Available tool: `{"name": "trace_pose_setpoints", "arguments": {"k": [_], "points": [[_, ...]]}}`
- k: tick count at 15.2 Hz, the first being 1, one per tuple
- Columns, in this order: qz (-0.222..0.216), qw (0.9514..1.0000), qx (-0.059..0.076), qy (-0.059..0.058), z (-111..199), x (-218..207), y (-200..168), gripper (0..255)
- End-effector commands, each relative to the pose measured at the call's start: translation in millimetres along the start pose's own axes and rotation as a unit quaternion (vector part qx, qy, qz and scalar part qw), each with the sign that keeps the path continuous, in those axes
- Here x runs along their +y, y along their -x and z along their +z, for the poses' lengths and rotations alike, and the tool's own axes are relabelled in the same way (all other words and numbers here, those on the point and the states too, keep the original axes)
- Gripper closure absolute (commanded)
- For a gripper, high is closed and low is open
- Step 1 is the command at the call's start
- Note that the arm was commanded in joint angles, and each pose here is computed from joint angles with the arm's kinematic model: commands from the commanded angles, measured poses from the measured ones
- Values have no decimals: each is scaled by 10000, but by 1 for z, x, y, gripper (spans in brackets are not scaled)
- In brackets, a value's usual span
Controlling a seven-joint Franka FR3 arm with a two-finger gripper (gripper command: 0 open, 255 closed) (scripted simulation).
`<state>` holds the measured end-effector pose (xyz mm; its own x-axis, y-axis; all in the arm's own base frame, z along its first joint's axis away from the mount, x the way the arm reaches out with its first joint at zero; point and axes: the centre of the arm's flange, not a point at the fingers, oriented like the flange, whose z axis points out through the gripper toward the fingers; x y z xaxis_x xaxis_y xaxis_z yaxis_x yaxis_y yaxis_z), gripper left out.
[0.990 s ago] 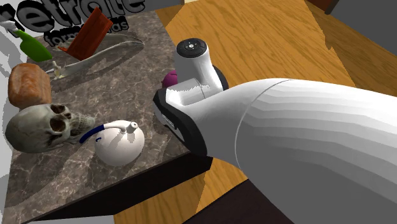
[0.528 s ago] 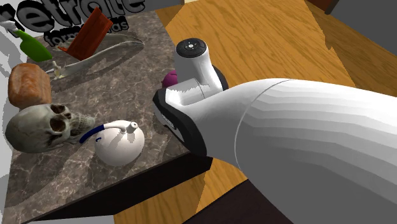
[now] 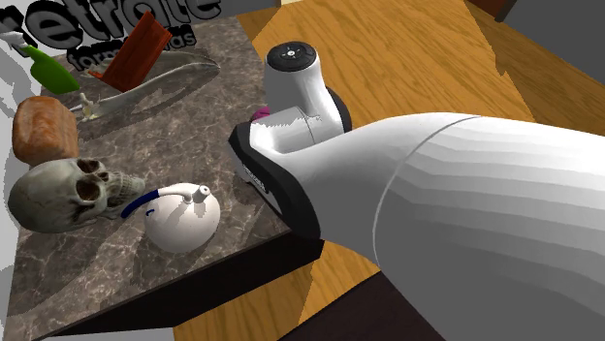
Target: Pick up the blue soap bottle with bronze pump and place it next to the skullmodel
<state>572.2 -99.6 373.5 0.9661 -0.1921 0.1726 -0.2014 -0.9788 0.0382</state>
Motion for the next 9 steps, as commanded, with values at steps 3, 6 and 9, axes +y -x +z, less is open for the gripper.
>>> {"name": "trace_pose_setpoints", "arguments": {"k": [3, 6, 9], "points": [[0, 10000, 0, 0, -21, 0, -3, 255], [0, 10000, 0, 0, -36, 1, -6, 255], [0, 10000, 0, 0, -52, 2, -9, 255]]}}
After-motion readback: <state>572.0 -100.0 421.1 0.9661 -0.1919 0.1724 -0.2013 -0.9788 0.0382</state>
